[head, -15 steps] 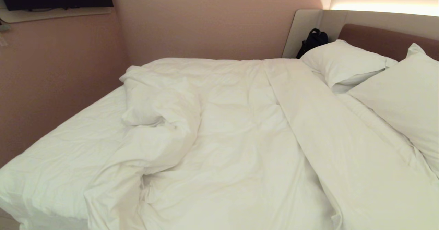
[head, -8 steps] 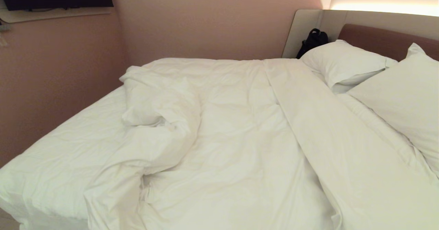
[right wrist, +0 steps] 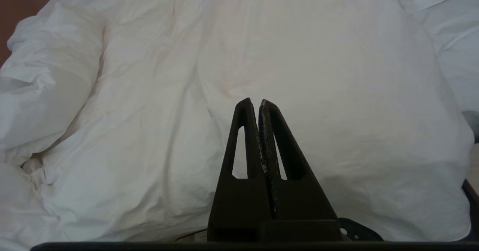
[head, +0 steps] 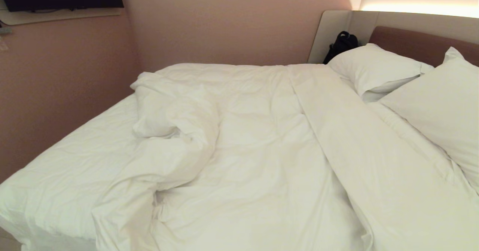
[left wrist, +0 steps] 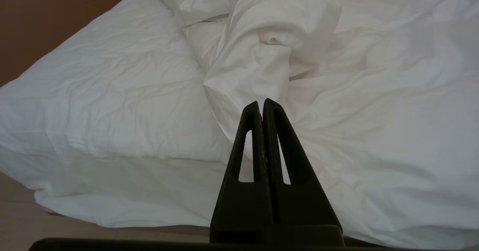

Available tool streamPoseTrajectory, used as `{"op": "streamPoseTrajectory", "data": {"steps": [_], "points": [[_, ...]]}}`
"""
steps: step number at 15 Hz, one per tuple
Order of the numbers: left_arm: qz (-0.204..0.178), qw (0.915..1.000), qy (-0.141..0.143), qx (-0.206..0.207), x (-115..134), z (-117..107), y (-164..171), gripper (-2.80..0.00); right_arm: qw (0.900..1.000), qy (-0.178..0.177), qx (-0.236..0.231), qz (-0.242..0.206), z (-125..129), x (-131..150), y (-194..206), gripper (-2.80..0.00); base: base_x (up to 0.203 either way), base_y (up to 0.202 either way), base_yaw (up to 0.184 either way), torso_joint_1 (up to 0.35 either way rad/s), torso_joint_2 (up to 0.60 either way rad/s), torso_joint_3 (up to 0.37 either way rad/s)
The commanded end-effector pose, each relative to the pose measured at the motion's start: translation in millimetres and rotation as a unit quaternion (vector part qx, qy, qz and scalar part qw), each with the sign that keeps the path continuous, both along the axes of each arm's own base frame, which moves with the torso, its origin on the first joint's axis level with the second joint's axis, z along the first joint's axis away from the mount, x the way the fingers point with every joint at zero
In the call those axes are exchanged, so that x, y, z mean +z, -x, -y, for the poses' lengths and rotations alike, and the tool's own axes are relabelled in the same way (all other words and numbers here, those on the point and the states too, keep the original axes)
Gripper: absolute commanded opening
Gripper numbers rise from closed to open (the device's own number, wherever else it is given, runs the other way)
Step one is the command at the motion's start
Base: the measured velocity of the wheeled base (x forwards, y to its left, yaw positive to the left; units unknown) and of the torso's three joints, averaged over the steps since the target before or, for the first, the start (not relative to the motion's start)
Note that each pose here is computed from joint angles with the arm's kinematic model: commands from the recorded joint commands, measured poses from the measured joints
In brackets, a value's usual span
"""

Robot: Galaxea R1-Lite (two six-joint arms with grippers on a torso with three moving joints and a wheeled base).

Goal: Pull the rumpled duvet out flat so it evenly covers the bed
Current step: Hold the folded corner of the quilt

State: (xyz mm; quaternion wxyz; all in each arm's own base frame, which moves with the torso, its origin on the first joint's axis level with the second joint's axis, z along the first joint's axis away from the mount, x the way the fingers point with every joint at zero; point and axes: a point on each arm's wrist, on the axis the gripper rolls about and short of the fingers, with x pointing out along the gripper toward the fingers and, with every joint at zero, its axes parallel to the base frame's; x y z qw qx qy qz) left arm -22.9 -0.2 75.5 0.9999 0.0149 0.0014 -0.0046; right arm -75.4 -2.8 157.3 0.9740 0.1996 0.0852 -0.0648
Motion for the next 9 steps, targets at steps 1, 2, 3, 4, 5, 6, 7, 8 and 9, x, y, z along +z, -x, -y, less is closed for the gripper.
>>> {"op": "streamPoseTrajectory", "data": {"steps": [1, 2, 3, 4, 5, 6, 7, 8, 9], "points": [[0.0, 1.0, 0.0, 0.0, 0, 0, 0, -2.8, 1.0, 0.006, 0.0, 0.002, 0, -3, 2, -2.8, 0.0, 0.0, 0.0, 0.0, 0.0, 0.0], [0.0, 1.0, 0.0, 0.0, 0, 0, 0, -2.8, 1.0, 0.017, 0.002, 0.003, 0, -4, 3, -2.8, 0.0, 0.0, 0.0, 0.0, 0.0, 0.0], [0.0, 1.0, 0.0, 0.0, 0, 0, 0, -2.8, 0.999, 0.031, 0.004, 0.005, 0, -5, 4, -2.8, 0.0, 0.0, 0.0, 0.0, 0.0, 0.0], [0.0, 1.0, 0.0, 0.0, 0, 0, 0, -2.8, 0.999, 0.042, 0.004, 0.008, 0, -6, 5, -2.8, 0.0, 0.0, 0.0, 0.0, 0.0, 0.0], [0.001, 1.0, 0.0, 0.0, 0, 0, 0, -2.8, 0.999, 0.053, -0.001, 0.013, 1, -7, 7, -2.8, 0.0, 0.0, 0.0, 0.0, 0.0, 0.0], [0.0, 1.0, 0.0, 0.0, 0, 0, 0, -2.8, 0.997, 0.069, -0.004, 0.017, 1, -10, 9, -2.8, 0.0, 0.0, 0.0, 0.0, 0.0, 0.0], [0.0, 1.0, 0.0, 0.0, 0, 0, 0, -2.8, 0.996, 0.089, -0.005, 0.021, 1, -14, 11, -2.8, 0.0, 0.0, 0.0, 0.0, 0.0, 0.0], [-0.001, 1.0, 0.0, 0.0, 0, 0, 0, -2.8, 0.994, 0.11, -0.011, 0.018, 1, -16, 11, -2.8, 0.0, 0.0, 0.0, 0.0, 0.0, 0.0], [0.0, 1.0, 0.0, 0.0, 0, 0, 0, -2.8, 0.993, 0.113, -0.017, 0.018, 2, -16, 11, -2.8, 0.0, 0.0, 0.0, 0.0, 0.0, 0.0]]}}
